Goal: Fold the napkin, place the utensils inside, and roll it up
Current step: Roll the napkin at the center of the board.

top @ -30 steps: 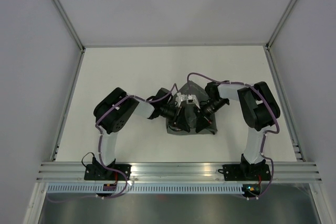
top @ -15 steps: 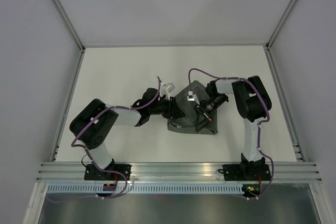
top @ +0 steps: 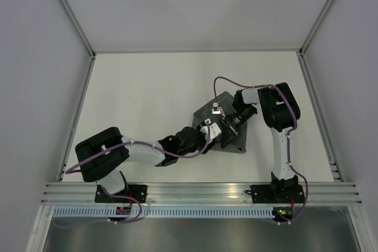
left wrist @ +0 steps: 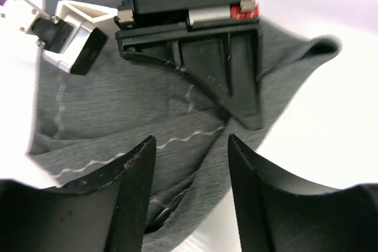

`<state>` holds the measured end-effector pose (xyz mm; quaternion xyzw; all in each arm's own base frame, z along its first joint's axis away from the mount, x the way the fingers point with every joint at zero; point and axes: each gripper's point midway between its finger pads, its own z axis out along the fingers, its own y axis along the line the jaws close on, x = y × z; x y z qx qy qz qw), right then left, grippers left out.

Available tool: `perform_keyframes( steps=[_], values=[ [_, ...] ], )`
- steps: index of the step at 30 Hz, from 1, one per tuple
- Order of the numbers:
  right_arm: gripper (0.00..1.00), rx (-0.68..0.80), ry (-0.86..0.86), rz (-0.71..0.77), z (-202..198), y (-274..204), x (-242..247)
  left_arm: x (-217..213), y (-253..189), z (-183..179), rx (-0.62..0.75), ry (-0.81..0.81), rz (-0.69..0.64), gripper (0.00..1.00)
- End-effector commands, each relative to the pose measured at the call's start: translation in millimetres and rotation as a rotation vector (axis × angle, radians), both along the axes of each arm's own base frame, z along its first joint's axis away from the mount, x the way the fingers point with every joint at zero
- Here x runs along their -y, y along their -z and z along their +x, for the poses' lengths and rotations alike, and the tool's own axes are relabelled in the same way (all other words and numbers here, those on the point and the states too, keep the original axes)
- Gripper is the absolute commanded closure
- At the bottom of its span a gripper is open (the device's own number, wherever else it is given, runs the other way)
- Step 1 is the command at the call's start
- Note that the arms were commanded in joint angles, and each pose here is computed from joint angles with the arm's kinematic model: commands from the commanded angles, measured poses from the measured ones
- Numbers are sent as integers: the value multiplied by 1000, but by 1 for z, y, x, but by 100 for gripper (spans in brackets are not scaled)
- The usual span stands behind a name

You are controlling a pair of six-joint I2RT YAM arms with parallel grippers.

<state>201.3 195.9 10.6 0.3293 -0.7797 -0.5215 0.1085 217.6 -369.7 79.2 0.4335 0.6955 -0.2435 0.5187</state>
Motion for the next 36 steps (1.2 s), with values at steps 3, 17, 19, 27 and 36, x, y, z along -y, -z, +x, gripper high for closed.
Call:
perform_keyframes(
  steps=[3,17,19,27,36],
  values=[
    [100,154,-131,-119,10,57,29,-11,10,10,341,-22,225,40],
    [100,142,-122,-133,12,59,33,7,14,-27,484,116,256,23],
    [100,141,-123,-132,11,59,33,9,9,-34,472,141,248,22],
    [99,133,-113,-134,13,59,33,16,21,-58,433,239,286,22],
    [100,120,-109,-129,14,59,34,18,53,-54,469,311,403,34]
  ],
)
